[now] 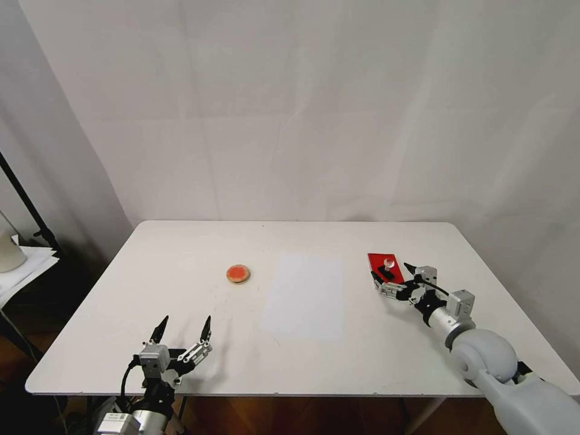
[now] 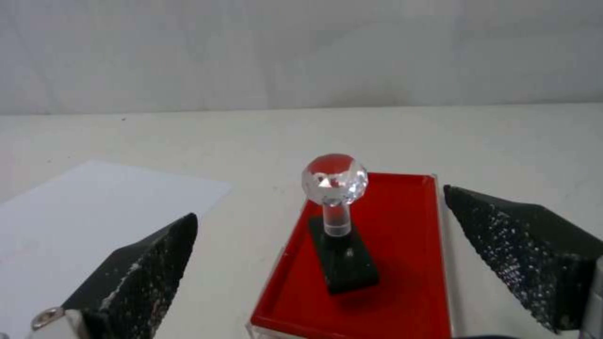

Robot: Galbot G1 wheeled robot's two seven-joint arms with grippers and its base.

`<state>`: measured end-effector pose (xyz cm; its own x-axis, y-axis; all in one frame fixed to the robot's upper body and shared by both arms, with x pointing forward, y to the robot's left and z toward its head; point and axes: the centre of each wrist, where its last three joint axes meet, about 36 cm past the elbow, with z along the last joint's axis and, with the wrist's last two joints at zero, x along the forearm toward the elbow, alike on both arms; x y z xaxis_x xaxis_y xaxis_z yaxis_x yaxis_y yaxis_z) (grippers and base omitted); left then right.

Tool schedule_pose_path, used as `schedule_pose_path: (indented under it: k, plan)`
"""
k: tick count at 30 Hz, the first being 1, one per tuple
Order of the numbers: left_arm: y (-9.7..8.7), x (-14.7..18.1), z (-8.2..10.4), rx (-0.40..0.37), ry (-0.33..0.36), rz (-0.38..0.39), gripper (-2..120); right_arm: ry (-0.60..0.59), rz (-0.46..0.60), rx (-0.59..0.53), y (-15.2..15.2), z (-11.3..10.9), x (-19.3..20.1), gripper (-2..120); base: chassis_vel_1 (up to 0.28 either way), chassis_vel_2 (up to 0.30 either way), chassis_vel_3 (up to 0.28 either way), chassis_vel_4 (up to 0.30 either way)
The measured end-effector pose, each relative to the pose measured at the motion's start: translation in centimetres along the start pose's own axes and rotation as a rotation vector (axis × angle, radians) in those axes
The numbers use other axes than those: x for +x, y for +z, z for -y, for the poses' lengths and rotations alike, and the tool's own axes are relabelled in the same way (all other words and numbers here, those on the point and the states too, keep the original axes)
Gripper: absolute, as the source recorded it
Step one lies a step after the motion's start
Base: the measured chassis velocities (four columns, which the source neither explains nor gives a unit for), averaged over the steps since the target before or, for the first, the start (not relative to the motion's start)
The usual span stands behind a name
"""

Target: Pick up the stamp from the ink pad and place it onto another ink pad.

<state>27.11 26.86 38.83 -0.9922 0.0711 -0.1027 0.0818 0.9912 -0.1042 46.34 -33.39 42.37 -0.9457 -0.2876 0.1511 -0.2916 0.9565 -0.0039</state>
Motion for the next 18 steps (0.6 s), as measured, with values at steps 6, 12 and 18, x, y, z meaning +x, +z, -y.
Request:
schedule_pose_path:
  k: [6,12,18]
  plan:
    - [0.0,0.0,0.0,0.000,0.000,0.000,100,0.009,-0.003,-0.013,0.7,0.1,-0.8,96,0.000,0.000,0.000,0.000]
    - [0.0,0.0,0.0,0.000,0.000,0.000,100,0.028,-0.001,-0.026,1.2,0.7,-1.2,86,0.000,0.000,0.000,0.000]
    - [0.0,0.0,0.0,0.000,0.000,0.000,100,0.035,-0.001,-0.033,1.3,1.1,-1.4,61,0.000,0.000,0.000,0.000]
